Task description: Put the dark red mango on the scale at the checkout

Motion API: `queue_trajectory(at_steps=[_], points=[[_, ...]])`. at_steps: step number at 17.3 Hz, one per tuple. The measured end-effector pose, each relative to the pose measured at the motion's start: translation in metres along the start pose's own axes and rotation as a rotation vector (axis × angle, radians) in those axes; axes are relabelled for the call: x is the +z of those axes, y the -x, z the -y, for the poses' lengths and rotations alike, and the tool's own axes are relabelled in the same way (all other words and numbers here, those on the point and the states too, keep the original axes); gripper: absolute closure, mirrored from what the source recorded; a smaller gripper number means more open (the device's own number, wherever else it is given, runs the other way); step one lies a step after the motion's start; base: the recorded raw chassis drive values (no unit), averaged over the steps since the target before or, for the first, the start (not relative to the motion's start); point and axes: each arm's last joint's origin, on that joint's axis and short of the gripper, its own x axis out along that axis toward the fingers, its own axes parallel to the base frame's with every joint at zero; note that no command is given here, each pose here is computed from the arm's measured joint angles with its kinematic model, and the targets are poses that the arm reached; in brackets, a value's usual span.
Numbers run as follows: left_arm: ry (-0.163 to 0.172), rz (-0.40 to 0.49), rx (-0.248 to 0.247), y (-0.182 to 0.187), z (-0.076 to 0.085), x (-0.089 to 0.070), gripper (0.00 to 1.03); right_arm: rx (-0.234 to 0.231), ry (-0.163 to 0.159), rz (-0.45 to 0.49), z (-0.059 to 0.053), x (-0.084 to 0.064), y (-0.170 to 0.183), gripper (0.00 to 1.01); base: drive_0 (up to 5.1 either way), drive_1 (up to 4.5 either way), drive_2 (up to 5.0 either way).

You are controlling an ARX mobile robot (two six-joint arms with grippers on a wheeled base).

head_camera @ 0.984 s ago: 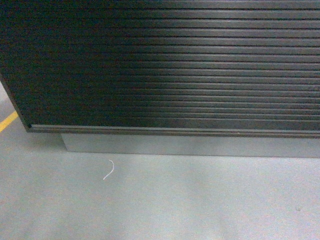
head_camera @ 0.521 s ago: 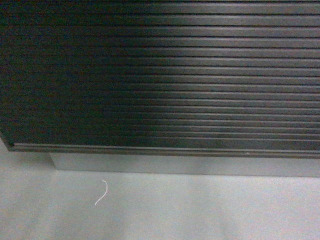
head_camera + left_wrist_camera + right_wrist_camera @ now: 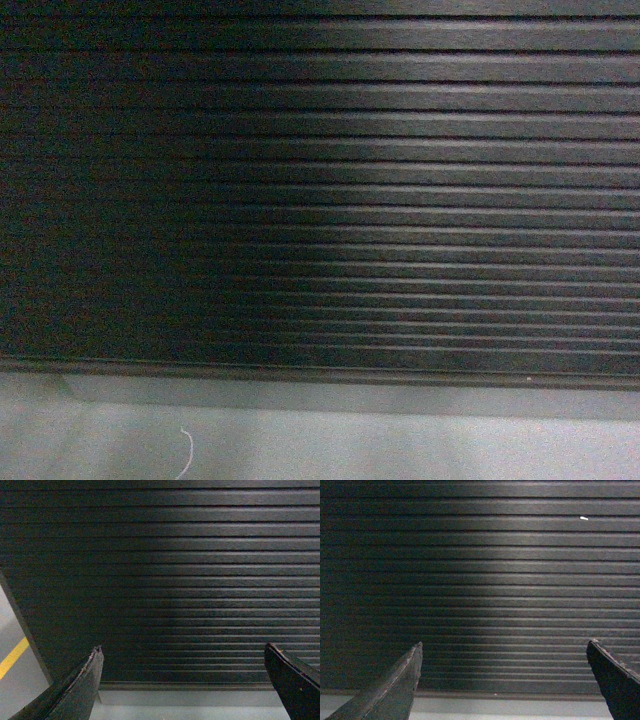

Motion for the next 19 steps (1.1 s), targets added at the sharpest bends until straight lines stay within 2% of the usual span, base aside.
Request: queue_trajectory(at_steps=[1, 19], points=[[0.000, 0.002, 0.000, 0.0000, 0.0000, 0.0001, 0.05, 0.000, 0.000, 0.004, 0.0000, 0.0004, 0.0000, 0.03, 0.0, 3.65, -3.7], [0.000, 0.002, 0.000, 0.0000, 0.0000, 0.0001, 0.05, 0.000, 0.000, 0.002, 0.0000, 0.0001, 0.0000, 0.03, 0.0, 0.00, 0.0]])
